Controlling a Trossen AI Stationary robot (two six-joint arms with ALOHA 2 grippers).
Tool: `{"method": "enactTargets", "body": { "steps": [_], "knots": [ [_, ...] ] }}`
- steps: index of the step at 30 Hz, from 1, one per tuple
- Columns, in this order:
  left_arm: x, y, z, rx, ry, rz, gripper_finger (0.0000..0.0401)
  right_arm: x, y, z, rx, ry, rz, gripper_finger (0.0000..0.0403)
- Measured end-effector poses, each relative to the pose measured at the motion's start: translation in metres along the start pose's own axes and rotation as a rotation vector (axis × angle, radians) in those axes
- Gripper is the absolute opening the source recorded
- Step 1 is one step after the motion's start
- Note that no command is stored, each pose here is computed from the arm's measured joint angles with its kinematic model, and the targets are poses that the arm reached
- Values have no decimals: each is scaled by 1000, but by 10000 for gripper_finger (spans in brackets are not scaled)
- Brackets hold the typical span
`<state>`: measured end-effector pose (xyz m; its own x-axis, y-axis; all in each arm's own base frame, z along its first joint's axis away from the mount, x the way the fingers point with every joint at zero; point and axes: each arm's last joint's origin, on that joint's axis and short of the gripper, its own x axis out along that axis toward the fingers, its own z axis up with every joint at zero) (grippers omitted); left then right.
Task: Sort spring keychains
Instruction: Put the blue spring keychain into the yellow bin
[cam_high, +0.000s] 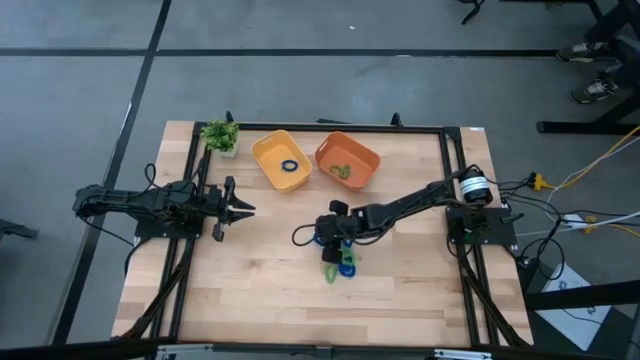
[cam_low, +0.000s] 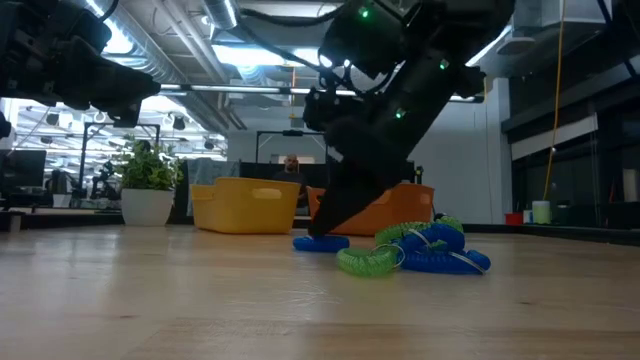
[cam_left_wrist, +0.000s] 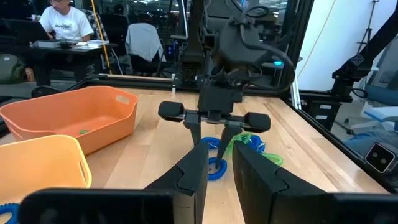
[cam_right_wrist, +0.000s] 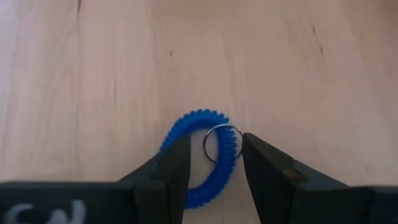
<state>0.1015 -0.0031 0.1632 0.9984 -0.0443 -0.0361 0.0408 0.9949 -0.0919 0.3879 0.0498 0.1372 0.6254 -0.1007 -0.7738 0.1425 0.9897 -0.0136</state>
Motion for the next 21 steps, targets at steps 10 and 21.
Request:
{"method": "enactTargets", "body": {
  "steps": [10,21],
  "knots": [
    [0,0,0,0,0,0,70,2,-1,-7,2,66,-9,145],
    [0,0,0,0,0,0,70,2,-13,-9,16,121,-26,124]
  ]
}}
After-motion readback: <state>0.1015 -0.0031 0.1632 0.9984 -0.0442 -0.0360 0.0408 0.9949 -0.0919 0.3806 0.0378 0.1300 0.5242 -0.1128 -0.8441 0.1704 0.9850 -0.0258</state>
